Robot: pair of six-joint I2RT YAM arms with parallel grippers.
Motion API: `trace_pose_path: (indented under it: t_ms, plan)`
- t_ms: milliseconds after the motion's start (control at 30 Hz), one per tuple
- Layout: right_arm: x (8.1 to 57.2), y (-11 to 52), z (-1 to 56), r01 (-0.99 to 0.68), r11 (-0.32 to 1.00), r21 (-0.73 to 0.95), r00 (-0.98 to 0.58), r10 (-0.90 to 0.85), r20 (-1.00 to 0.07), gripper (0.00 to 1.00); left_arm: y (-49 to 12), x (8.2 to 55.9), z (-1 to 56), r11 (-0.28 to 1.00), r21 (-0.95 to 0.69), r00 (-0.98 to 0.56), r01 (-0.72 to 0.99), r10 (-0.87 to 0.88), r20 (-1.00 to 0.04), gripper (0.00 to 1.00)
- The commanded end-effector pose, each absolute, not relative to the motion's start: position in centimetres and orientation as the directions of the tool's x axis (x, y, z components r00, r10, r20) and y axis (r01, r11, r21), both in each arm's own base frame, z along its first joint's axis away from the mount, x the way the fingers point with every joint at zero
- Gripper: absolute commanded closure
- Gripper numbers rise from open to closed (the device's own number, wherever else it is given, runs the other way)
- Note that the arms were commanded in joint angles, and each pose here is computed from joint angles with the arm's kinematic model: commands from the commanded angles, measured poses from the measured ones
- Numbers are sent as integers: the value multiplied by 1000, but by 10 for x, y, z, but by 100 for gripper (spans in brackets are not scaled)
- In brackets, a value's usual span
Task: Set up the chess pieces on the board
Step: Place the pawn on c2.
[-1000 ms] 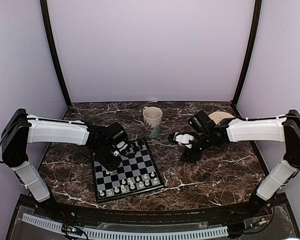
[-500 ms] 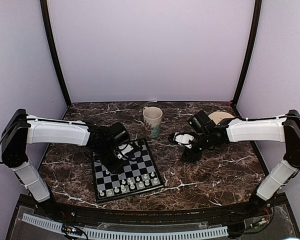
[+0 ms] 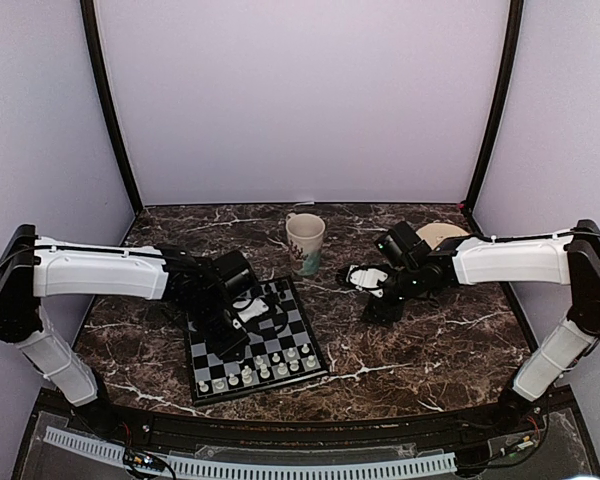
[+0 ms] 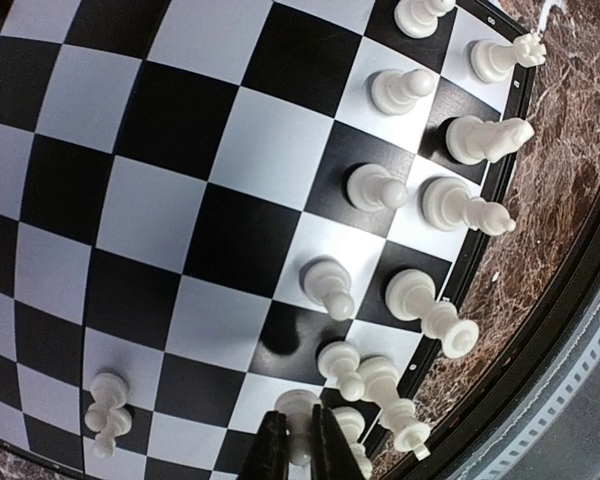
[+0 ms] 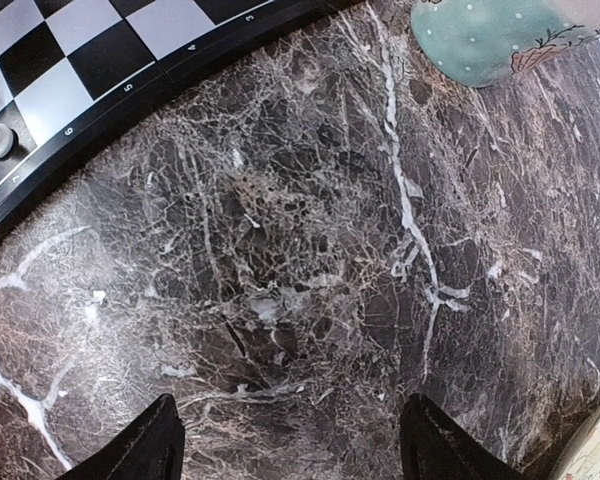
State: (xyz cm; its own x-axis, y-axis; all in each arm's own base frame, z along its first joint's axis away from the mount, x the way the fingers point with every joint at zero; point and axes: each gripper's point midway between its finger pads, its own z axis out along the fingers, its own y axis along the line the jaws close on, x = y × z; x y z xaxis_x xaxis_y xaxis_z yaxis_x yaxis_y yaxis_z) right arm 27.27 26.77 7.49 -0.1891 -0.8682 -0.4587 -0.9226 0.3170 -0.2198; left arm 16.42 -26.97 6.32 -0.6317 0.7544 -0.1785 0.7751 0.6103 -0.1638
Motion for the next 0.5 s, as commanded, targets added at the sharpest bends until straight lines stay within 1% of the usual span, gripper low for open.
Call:
trace_pose_path:
  t_ms: [0,133,300,467]
  plan:
    - [274,276,74,-928,296,-227,-167,-874,-456,26,-258,165,74,642,-128,-654,756,732,-193,98]
    - [273,277,72,-929,292,-225,-167,-877,-451,26,-257,156,70,632,-166,-654,757,738,-167,98]
    - [273,276,71,-930,292,-224,-167,-878,-449,26,-245,147,58,645,-151,-660,749,745,-94,98]
    - [272,277,70,-931,290,-222,-168,-879,-446,26,-246,144,56,648,-163,-664,744,744,-75,97]
